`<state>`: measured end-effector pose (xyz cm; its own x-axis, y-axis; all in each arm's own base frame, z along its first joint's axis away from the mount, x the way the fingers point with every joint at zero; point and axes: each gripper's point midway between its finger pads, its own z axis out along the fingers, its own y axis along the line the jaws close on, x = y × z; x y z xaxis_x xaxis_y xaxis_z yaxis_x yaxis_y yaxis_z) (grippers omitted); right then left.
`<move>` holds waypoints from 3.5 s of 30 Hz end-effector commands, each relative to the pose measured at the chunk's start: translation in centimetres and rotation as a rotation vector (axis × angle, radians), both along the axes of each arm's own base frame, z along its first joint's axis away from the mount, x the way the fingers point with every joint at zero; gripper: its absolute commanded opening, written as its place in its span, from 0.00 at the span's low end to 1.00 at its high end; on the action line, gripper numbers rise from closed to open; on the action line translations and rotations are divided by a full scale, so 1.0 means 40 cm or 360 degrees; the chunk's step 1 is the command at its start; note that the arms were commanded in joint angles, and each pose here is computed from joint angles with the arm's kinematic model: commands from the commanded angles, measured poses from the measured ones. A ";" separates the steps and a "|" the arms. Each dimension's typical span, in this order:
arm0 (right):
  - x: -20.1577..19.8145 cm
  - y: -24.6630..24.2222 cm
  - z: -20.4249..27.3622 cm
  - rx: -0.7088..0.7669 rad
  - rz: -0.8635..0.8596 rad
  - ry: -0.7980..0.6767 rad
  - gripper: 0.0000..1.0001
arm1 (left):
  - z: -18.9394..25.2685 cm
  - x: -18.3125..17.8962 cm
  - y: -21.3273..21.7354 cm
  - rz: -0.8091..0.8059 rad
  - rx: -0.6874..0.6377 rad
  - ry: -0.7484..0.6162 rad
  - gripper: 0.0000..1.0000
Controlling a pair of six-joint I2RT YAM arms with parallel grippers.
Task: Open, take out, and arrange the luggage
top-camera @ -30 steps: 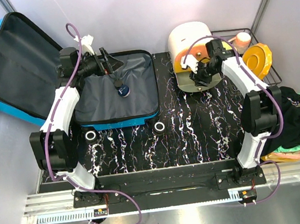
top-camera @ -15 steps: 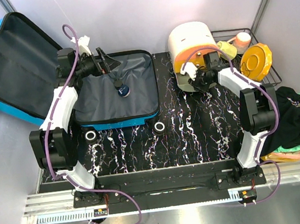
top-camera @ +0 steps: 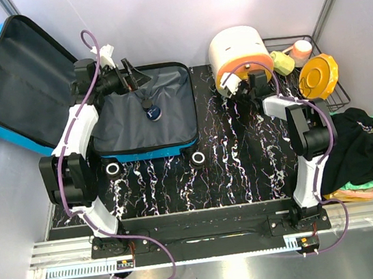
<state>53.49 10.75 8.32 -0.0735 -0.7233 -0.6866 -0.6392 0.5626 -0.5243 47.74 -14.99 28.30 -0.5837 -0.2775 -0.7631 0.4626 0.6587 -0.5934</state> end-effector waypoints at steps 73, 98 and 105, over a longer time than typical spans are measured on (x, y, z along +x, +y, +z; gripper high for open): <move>-0.199 -0.059 0.188 0.1784 -0.1134 0.0723 0.64 | -0.252 0.133 0.108 0.0151 0.0597 0.0155 0.91; -0.275 -0.008 0.377 0.1526 -0.0573 0.0582 1.00 | -0.548 0.143 0.003 -0.0002 0.0939 0.0432 0.94; -0.264 -0.004 0.384 0.1529 -0.0548 0.0585 1.00 | -0.563 0.147 0.004 0.0052 0.0936 0.0487 0.94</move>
<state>42.41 10.17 20.98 -0.5406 0.2254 -0.8105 -0.3333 0.8272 0.4524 51.72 -14.89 4.28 -0.8266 0.1332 -0.5467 0.3214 0.9093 -0.2644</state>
